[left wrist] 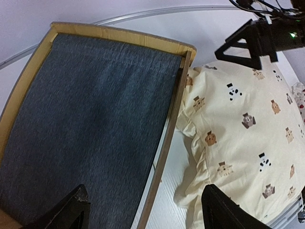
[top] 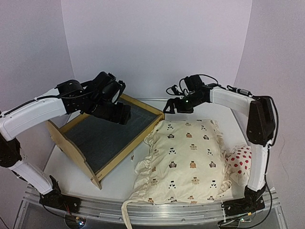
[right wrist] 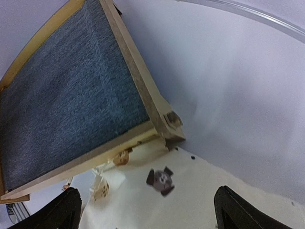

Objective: Set up the pet bed

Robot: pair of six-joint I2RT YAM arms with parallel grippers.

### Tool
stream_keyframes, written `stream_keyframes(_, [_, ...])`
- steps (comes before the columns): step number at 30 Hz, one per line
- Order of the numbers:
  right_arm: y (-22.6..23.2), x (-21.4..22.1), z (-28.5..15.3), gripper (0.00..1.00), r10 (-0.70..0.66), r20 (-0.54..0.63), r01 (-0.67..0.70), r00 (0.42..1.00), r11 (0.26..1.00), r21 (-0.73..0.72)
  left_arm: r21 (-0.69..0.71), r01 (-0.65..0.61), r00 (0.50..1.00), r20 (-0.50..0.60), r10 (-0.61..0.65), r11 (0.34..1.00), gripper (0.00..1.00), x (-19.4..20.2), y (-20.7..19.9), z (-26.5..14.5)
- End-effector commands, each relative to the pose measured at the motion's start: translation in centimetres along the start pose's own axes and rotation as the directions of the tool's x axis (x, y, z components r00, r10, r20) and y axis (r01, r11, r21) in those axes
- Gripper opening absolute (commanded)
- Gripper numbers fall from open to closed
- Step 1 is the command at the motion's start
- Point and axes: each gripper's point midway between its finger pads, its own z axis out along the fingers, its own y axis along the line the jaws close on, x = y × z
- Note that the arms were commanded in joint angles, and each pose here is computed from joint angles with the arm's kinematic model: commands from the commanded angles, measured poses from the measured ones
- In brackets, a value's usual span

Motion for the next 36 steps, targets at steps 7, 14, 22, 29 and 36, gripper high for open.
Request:
stream_keyframes(7, [1.8,-3.8,7.9,0.94,-0.308,0.043,0.304,0.950,0.950,0.073,-0.095,0.134,0.989,-0.050,-0.139,0.986,0.79,4.7,4.5,-4.4])
stream_keyframes(14, [-0.2,-5.9,11.8,0.77,-0.345,0.086,0.328,0.935,0.930,0.168,-0.077,0.153,0.987,-0.042,-0.157,0.985,0.77,5.7,4.8,-4.6])
stream_keyframes(22, [-1.7,-5.9,14.3,0.31,-0.342,0.114,0.314,0.933,0.926,0.209,-0.105,0.156,0.987,-0.022,-0.159,0.982,0.74,5.9,5.5,-4.3])
stream_keyframes(29, [-4.0,-5.5,13.4,0.00,-0.329,0.112,0.276,0.937,0.900,0.337,-0.100,0.160,0.987,-0.003,-0.161,0.982,0.74,5.4,5.2,-4.1])
stream_keyframes(36, [-9.3,-4.8,9.0,0.00,-0.226,0.121,0.121,0.967,0.817,0.564,-0.163,0.136,0.989,0.078,-0.124,0.977,0.78,2.3,5.4,-3.8])
